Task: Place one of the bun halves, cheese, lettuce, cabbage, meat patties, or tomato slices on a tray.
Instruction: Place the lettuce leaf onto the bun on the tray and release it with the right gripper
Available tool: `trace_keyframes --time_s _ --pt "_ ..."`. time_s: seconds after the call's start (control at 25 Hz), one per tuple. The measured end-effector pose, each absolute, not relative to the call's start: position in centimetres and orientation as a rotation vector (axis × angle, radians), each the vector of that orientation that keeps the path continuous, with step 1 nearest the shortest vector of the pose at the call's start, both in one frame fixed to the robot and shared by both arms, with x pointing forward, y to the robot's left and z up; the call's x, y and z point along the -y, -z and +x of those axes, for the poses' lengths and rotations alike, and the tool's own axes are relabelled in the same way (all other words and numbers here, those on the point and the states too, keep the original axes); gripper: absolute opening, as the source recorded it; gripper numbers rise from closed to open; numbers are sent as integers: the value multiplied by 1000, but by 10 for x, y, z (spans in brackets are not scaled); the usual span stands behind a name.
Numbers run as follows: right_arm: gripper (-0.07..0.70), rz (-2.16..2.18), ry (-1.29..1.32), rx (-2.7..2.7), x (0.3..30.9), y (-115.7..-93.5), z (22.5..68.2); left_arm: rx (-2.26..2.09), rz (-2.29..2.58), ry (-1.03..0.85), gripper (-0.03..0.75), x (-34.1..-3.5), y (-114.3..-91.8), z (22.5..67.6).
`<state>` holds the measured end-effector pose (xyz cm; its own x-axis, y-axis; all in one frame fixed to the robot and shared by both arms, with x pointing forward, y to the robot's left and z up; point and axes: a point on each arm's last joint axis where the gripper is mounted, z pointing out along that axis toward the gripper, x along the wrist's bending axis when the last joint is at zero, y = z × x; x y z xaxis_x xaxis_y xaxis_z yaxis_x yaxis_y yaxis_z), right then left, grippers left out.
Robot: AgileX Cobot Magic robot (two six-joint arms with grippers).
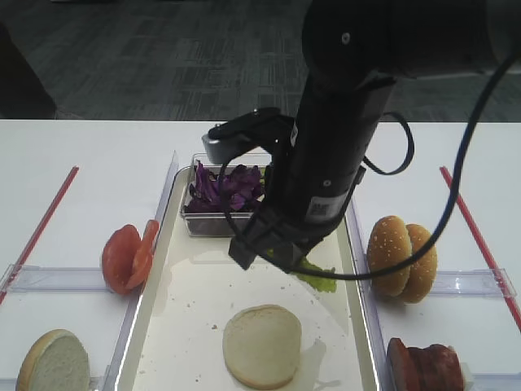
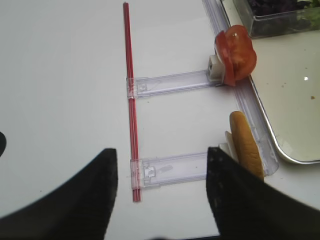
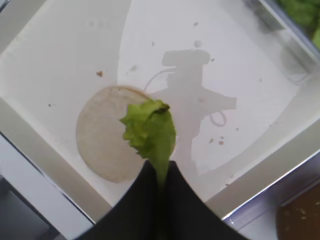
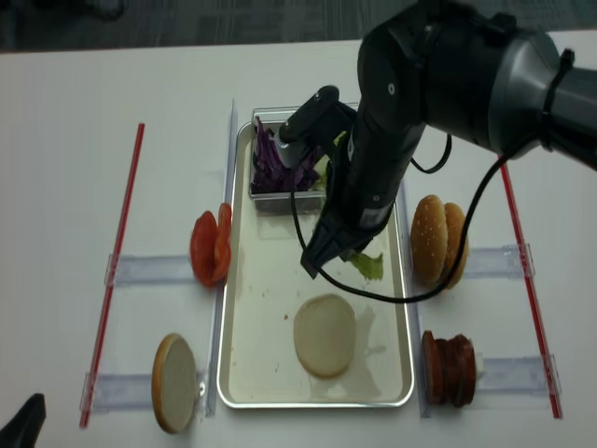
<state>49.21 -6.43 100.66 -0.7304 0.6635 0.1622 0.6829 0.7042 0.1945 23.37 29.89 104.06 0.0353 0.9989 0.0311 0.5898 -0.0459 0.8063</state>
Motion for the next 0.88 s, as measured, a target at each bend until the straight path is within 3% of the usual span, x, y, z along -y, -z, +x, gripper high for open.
trace_keyframes --time_s 0.52,0.88 --pt "50 -1018 341 2822 56 -969 454 -1618 1703 -853 366 -299 -1041 234" --pt "50 -982 384 2840 51 -956 453 -1618 1703 -853 366 -299 -1041 234"
